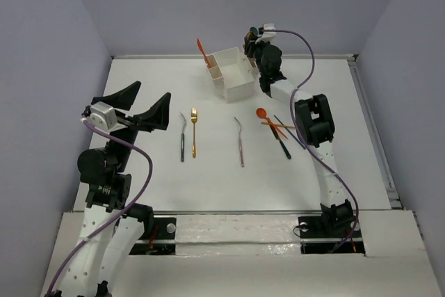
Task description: Sort the eating utensils into containers
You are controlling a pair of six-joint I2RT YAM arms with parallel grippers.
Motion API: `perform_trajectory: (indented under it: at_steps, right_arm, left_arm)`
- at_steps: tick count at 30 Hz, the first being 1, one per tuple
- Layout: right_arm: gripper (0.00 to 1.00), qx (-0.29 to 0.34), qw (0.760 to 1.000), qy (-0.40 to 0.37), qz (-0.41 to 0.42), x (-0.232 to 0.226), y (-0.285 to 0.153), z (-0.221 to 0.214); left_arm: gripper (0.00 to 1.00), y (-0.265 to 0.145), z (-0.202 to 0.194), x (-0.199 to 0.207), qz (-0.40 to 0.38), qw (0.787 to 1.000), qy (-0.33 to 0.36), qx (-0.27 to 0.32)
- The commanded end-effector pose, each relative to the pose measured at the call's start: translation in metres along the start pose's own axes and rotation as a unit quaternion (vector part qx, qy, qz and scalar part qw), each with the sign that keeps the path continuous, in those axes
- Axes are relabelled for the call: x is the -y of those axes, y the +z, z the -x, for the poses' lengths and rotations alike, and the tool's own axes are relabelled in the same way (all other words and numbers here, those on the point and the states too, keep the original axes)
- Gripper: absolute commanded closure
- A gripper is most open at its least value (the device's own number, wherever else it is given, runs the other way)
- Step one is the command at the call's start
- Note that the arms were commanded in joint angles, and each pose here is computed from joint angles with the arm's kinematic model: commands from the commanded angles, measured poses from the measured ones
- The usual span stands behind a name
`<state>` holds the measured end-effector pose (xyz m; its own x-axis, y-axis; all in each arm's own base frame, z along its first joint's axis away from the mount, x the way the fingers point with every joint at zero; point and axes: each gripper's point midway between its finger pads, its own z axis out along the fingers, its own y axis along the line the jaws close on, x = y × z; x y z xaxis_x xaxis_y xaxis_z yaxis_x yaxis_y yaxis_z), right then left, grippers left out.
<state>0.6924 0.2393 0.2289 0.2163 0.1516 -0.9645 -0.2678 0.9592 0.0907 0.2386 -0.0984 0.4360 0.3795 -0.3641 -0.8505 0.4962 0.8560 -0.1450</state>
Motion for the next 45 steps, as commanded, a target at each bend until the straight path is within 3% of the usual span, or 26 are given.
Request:
perform_trajectory:
  at_steps: [1, 8, 14, 16, 18, 19, 21, 25, 30, 34, 45]
  right_arm:
    - [0.59, 0.081, 0.997, 0.008, 0.014, -0.006, -0.002, 0.086]
    - [0.57, 0.074, 0.996, 0.028, 0.027, -0.012, -0.030, 0.131]
    - [0.60, -0.032, 0.998, 0.062, -0.007, 0.000, -0.101, 0.121]
    - [0.67, -0.113, 0.990, 0.078, -0.031, 0.007, -0.142, 0.093]
    - [0.85, -0.186, 0.977, 0.088, -0.057, 0.014, -0.179, 0.064]
    - [0.90, -0.208, 0.972, 0.087, -0.068, 0.018, -0.195, 0.056]
    - [0.93, -0.273, 0.955, 0.079, -0.086, 0.026, -0.239, 0.034]
    - [0.88, -0.380, 0.921, 0.044, -0.082, 0.029, -0.289, 0.008]
    - [0.66, -0.471, 0.881, 0.025, -0.042, 0.021, -0.320, -0.020]
    - [0.64, -0.524, 0.851, 0.005, -0.036, 0.022, -0.317, -0.041]
    - [0.63, -0.584, 0.810, -0.026, -0.044, 0.031, -0.312, -0.082]
  left_arm:
    - [0.01, 0.001, 0.032, 0.010, -0.018, 0.999, 0.013, 0.045]
    - [0.01, -0.004, 0.041, 0.015, -0.024, 0.998, 0.016, 0.057]
    - [0.01, -0.012, 0.055, 0.019, -0.024, 0.996, 0.021, 0.078]
    - [0.01, -0.014, 0.059, 0.019, -0.024, 0.996, 0.021, 0.083]
    - [0.01, -0.014, 0.059, 0.021, -0.025, 0.996, 0.018, 0.084]
    - [0.01, -0.015, 0.060, 0.021, -0.026, 0.996, 0.019, 0.085]
    - [0.01, -0.015, 0.060, 0.024, -0.030, 0.996, 0.015, 0.085]
    - [0.01, -0.015, 0.059, 0.027, -0.037, 0.996, 0.012, 0.083]
    - [0.01, -0.016, 0.060, 0.028, -0.039, 0.996, 0.009, 0.085]
    - [0.01, -0.015, 0.056, 0.029, -0.042, 0.996, 0.004, 0.080]
    - [0.01, -0.016, 0.057, 0.033, -0.049, 0.996, 0.002, 0.081]
